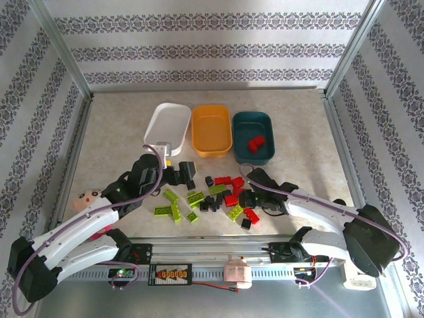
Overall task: Sort the legos into containers by color
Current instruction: Pick up the lego from the bottom-center of the table, then place the lego in the container.
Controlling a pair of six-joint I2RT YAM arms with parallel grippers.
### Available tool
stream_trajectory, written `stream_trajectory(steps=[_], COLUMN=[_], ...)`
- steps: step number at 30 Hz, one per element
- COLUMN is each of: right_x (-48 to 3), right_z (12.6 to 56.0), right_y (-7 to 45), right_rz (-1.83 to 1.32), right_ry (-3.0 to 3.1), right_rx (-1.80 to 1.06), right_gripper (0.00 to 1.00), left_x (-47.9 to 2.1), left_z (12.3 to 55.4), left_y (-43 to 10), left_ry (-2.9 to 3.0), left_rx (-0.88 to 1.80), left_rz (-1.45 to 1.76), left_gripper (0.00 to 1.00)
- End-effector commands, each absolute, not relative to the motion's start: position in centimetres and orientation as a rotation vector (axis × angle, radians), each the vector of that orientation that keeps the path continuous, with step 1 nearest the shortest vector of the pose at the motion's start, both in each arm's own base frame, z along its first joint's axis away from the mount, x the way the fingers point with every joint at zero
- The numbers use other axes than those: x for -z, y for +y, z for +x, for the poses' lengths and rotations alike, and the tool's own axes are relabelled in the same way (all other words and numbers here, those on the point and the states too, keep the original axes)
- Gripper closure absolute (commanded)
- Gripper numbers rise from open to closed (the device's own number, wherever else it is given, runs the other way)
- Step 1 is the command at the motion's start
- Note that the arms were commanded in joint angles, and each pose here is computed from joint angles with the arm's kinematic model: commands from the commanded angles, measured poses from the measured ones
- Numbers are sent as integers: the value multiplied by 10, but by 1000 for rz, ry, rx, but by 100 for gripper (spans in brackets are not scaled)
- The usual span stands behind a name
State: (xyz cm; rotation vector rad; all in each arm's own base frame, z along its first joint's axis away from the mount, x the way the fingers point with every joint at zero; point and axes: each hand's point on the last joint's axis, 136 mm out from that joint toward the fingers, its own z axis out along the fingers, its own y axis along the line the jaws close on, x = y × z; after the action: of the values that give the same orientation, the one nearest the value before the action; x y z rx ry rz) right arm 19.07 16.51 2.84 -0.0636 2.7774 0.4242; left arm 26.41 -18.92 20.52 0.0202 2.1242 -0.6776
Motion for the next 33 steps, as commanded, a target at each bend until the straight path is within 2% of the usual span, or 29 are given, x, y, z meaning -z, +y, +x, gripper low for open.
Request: stream_trajectory(steps=[1,6,10,13,19,23,27,33], right_x=[-31,-29,-37,-57,-117,-150,-168,-150], right_z=[197,198,198,201,217,255,313,394], right_y=[158,144,144,147,172,210,246,274], right_rz=[-15,28,-15,-50,-155,-244,-285,-263], right_ry=[2765,2759,2737,2680,2560,2475,2407,2418], right_rx=[-387,-356,-372,-413,-554,-629,-621,-549], right_gripper=[61,65,75,80,83,83,83,83], left_x=[-198,-197,-195,-191,-182,-174,-169,-160], left_z=[264,262,261,258,249,240,231,219], left_y=[-173,-167,-166,-161,-149,-138,-132,-121], left_ry=[2125,2134,2137,2142,2158,2164,2160,2192], left_rx=[618,587,580,563,526,526,557,533], left_rz=[-47,-55,-50,-56,-68,-118,-162,-170], left_gripper=[1,1,1,1,1,1,1,1])
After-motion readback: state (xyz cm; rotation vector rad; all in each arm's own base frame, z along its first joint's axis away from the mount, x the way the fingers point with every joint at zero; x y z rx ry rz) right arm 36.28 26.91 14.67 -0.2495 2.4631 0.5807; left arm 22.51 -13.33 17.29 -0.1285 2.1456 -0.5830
